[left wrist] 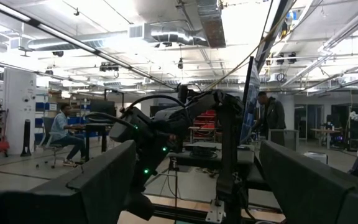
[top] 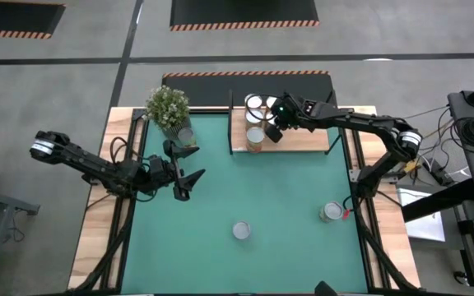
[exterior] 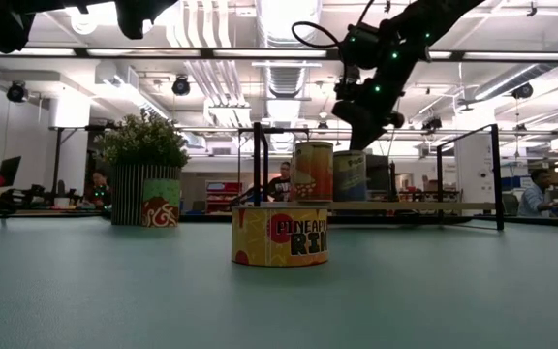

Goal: Pick and place cans onto a shelf
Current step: Put the purple can on the shelf, then adjust the orange cans

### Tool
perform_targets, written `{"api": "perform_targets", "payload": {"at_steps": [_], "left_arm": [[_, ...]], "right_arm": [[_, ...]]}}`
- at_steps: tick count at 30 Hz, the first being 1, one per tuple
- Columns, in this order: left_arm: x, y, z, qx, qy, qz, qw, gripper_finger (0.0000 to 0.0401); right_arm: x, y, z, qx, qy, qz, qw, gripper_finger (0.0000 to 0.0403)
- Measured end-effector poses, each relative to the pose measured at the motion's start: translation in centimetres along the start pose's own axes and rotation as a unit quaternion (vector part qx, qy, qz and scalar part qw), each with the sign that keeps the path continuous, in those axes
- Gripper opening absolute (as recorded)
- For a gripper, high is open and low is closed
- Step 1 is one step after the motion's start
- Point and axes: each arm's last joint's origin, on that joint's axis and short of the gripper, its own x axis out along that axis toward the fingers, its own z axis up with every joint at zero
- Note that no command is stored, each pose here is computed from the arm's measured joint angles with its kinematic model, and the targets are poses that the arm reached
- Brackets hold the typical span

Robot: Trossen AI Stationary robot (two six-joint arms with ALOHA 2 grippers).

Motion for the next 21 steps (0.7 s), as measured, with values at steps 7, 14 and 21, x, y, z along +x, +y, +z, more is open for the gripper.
{"api": "perform_targets", "payload": {"at_steps": [7,14,21], "left_arm": [[0.0,0.0,0.0,0.000,0.000,0.000,1.000,0.0325],[0.0,0.0,0.0,0.000,0.000,0.000,1.000,0.0325],[0.0,0.0,0.0,0.000,0.000,0.000,1.000,0.0325]], "right_arm": [[0.0,0.0,0.2,0.000,-0.010,0.001,1.000,0.0009],[-1.0,-0.2,0.5,0.008,-0.030,0.002,1.000,0.0009],[-3.1,-0.7,0.9,0.013,-0.063,0.003,0.998,0.0009]]}}
